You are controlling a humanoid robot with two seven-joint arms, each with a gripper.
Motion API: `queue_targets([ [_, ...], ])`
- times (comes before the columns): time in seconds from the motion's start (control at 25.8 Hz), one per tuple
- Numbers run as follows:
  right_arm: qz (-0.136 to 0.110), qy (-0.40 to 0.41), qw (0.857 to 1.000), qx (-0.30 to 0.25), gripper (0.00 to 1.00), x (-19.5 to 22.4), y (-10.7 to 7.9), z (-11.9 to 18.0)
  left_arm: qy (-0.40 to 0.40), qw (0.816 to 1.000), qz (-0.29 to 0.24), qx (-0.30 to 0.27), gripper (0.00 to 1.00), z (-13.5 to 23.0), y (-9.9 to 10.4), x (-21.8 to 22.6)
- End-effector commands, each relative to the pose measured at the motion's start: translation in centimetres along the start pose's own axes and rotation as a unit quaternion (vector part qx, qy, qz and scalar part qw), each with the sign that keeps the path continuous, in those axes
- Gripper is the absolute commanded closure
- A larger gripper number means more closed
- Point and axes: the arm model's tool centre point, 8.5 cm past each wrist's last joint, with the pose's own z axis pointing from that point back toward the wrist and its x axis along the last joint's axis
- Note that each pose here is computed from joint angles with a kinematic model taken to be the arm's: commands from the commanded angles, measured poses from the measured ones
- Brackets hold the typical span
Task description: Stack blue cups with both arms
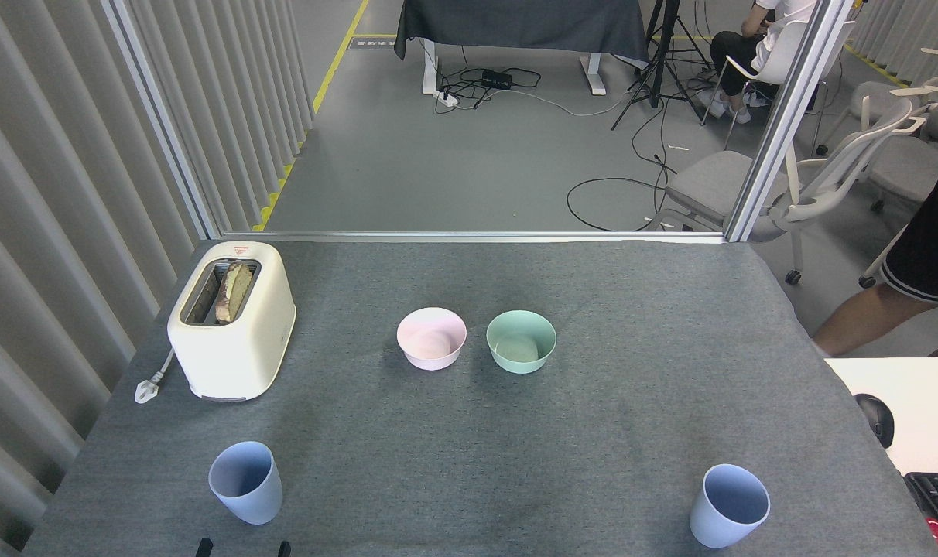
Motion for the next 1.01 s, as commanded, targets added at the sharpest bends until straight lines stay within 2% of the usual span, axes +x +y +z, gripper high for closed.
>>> queue_targets([
  [0.0, -0.001, -0.001, 1.0, 0.0, 0.0, 0.1, 0.0, 0.0, 0.0, 1.0, 0.0, -0.001, 0.0, 0.1, -0.1, 0.0],
  [0.39, 0.001, 0.002, 1.0, 0.0, 0.0, 0.0, 0.0, 0.0, 0.011, 1.0, 0.005, -0.01, 0.0, -0.1, -0.7, 0.1],
  [0.5, 0.002, 0.005, 1.0, 0.001, 0.0, 0.0, 0.1, 0.1, 0.036, 0.999, -0.001, -0.016, 0.0, -0.3, -1.1, -0.1],
  [0.66, 0.001, 0.005, 1.0, 0.001, 0.0, 0.0, 0.1, 0.1, 0.064, 0.998, 0.0, -0.022, 0.0, -2.6, -2.0, 0.2],
  [0.97, 0.0, 0.006, 1.0, 0.004, 0.0, 0.0, 0.3, 0.2, 0.074, 0.997, 0.006, -0.012, 0.0, -6.6, -1.8, -0.2],
])
